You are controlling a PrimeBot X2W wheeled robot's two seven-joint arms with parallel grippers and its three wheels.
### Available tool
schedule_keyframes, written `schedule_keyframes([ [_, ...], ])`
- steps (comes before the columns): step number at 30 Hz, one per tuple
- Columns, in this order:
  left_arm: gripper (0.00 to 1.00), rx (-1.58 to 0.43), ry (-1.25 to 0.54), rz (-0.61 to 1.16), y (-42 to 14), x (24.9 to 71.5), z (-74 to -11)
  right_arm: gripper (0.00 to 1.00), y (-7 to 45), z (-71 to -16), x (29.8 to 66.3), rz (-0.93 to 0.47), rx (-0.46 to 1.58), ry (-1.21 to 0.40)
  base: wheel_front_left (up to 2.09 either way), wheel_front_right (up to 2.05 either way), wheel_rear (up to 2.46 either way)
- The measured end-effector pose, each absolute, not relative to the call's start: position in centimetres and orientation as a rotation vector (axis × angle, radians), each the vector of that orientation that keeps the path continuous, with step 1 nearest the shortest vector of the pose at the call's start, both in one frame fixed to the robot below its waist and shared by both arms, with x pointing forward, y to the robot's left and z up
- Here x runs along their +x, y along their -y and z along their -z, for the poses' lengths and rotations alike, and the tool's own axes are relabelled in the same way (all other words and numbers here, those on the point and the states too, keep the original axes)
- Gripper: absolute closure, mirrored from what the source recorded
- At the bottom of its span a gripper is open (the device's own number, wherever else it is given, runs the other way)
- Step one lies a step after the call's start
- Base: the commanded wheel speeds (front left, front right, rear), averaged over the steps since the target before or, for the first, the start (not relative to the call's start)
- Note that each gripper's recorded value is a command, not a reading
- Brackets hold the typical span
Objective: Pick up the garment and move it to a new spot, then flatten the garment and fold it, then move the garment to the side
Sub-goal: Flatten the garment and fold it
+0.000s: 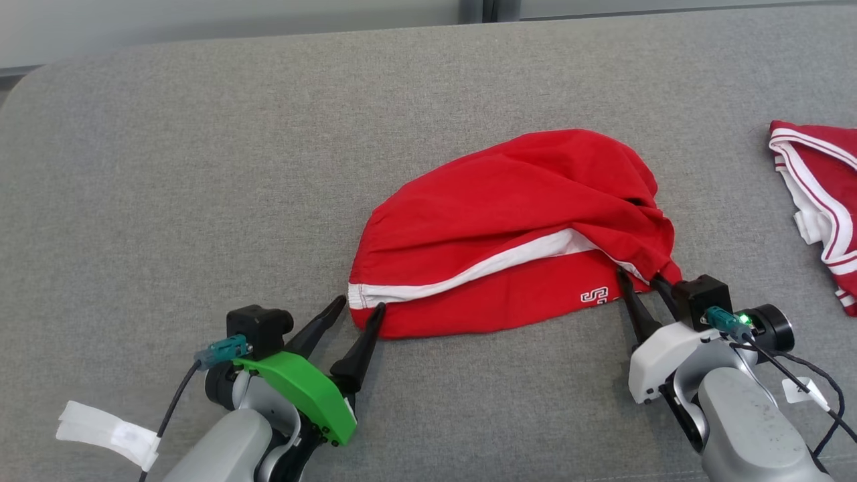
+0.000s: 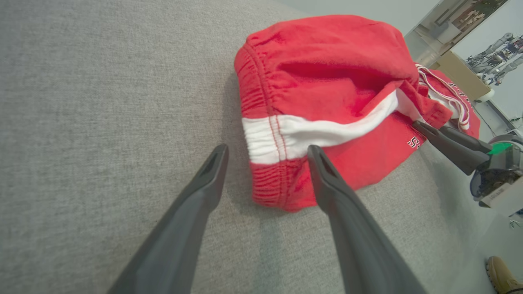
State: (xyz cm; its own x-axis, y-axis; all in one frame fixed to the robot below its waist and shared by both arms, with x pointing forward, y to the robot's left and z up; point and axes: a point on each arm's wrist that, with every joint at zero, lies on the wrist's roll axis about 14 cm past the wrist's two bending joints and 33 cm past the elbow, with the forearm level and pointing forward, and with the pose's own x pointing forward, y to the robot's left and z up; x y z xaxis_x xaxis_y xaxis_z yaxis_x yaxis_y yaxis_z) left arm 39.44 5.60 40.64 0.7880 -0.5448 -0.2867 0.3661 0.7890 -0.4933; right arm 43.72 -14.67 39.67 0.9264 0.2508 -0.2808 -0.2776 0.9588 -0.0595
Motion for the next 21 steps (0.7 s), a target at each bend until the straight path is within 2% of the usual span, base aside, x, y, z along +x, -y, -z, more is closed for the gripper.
schedule_keyframes([
  [1,0.01,-0.436,-0.440,0.510,-5.5,39.4,-40.5,0.56,14.7,-39.6,43.7,-0.271,-0.099,-0.278,0.00,0.00,0.00],
  [3,0.14,-0.441,-0.450,0.517,-5.1,39.3,-40.3,0.56,14.8,-39.5,43.7,-0.270,-0.100,-0.279,0.00,0.00,0.00],
  [4,0.28,-0.443,-0.454,0.520,-5.0,39.4,-40.3,0.56,14.8,-39.5,43.8,-0.269,-0.100,-0.278,0.00,0.00,0.00],
  [5,0.51,-0.443,-0.452,0.526,-4.9,39.5,-40.3,0.58,14.8,-39.6,43.9,-0.269,-0.100,-0.278,0.00,0.00,0.00],
  [6,0.60,-0.453,-0.440,0.526,-4.7,39.7,-40.6,0.60,14.8,-39.6,44.0,-0.269,-0.100,-0.277,0.00,0.00,0.00],
  [7,0.88,-0.463,-0.430,0.528,-4.6,39.9,-40.8,0.64,14.8,-39.6,44.1,-0.269,-0.100,-0.275,0.00,0.00,0.00],
  [8,1.00,-0.471,-0.420,0.536,-4.3,40.1,-41.1,0.81,14.8,-39.7,44.1,-0.271,-0.101,-0.273,0.00,0.00,0.00],
  [9,1.00,-0.486,-0.406,0.541,-4.0,40.3,-41.5,1.00,14.7,-39.8,44.2,-0.271,-0.098,-0.271,0.00,0.00,0.00],
  [11,1.00,-0.482,-0.393,0.563,-3.6,40.4,-42.0,1.00,14.7,-40.4,44.6,-0.262,-0.072,-0.251,0.00,0.00,0.00],
  [15,1.00,-0.520,-0.349,0.602,-3.5,41.1,-44.2,1.00,14.6,-43.7,46.5,-0.208,0.138,-0.175,0.00,0.00,0.00],
  [17,1.00,-0.547,-0.313,0.645,-3.6,41.6,-46.6,1.00,14.7,-47.0,47.8,-0.212,0.291,-0.131,0.00,0.00,0.00],
  [21,1.00,-0.571,-0.214,0.743,-5.6,43.1,-53.7,1.00,16.3,-55.9,48.8,-0.335,0.522,-0.060,0.00,0.00,0.00],
])
